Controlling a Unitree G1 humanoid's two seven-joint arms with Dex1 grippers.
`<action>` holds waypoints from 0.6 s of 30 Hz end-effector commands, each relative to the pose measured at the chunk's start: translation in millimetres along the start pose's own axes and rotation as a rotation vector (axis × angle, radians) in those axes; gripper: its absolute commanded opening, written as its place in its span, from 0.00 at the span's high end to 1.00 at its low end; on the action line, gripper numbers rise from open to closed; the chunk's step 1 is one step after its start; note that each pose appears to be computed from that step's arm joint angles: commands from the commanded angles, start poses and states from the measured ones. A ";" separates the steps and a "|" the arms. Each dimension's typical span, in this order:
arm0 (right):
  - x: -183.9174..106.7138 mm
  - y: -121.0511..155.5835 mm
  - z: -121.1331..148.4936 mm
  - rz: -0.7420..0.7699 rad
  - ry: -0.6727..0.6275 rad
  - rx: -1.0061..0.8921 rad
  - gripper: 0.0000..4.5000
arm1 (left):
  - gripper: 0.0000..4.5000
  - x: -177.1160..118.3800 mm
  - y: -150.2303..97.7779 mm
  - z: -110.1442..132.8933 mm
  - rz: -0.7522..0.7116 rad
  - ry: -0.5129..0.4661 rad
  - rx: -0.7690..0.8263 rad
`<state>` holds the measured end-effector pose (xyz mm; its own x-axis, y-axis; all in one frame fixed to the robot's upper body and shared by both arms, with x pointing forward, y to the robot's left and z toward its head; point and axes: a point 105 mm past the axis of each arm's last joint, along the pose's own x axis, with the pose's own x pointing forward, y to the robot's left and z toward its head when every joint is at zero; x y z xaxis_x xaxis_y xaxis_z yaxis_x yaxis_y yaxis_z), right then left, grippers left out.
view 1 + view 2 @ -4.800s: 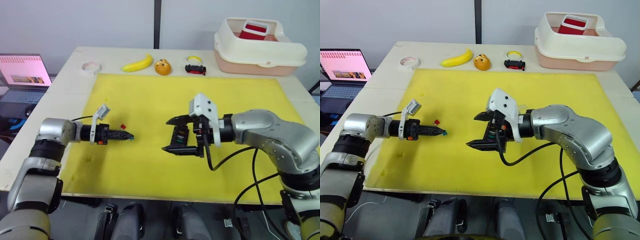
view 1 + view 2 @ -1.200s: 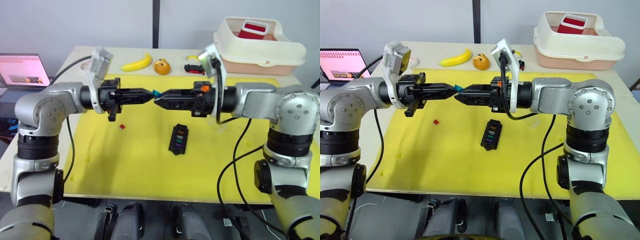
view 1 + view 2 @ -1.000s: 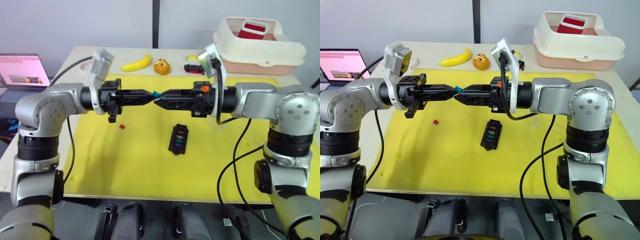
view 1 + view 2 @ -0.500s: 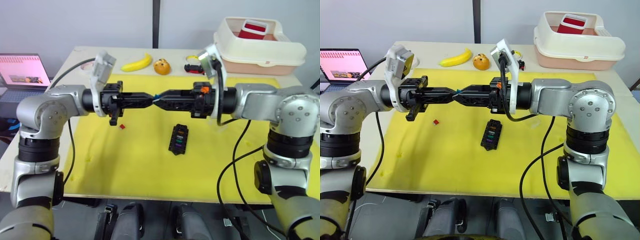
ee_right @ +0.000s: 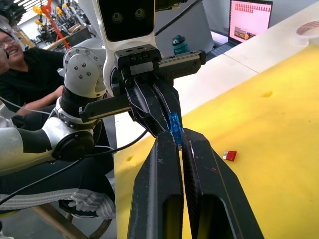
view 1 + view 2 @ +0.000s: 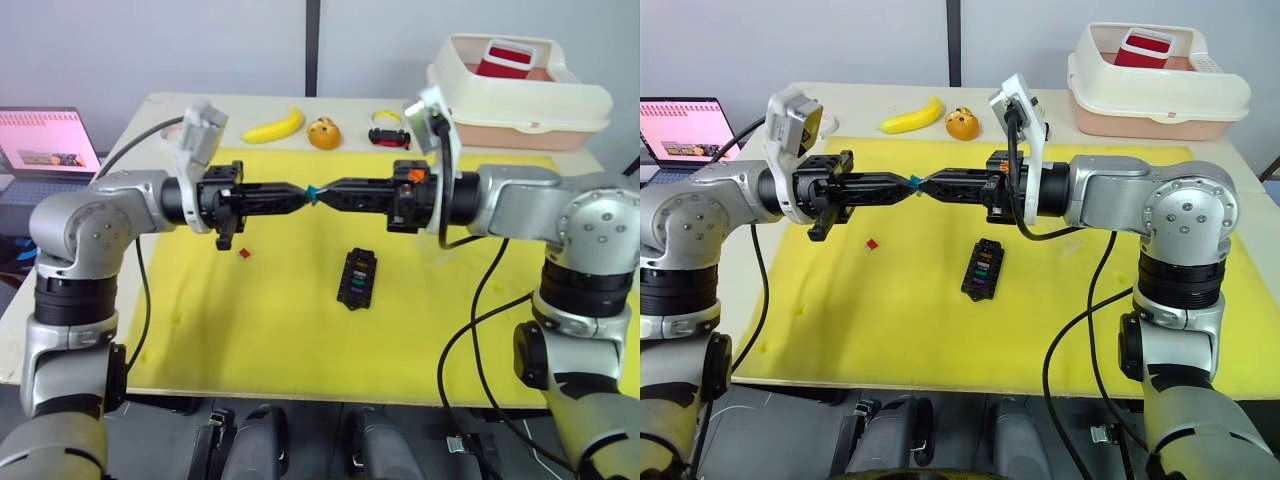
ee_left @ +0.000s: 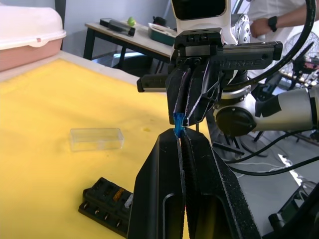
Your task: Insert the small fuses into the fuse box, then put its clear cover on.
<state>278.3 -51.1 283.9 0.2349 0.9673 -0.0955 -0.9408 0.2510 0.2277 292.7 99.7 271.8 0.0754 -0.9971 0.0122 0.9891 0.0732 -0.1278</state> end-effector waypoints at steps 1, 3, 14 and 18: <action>-0.7 11.5 7.7 0.028 0.021 -0.108 1.00 | 0.68 -1.9 1.1 7.7 0.015 0.013 0.023; -3.4 8.0 4.8 0.004 0.060 -0.166 1.00 | 0.46 -2.7 4.8 2.0 0.034 0.052 0.049; -29.1 -45.5 -42.6 -0.055 0.391 -0.601 1.00 | 0.01 11.3 28.6 -76.8 0.020 0.329 0.247; -30.5 -56.7 -55.0 -0.044 0.415 -0.608 1.00 | 0.01 14.8 33.8 -88.4 0.014 0.357 0.291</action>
<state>309.9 -96.8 210.3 0.2638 0.8289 -0.4933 -0.9481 0.1288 -0.2906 316.0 86.6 175.2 0.0897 -0.9384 -0.3337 0.9929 0.0581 0.1035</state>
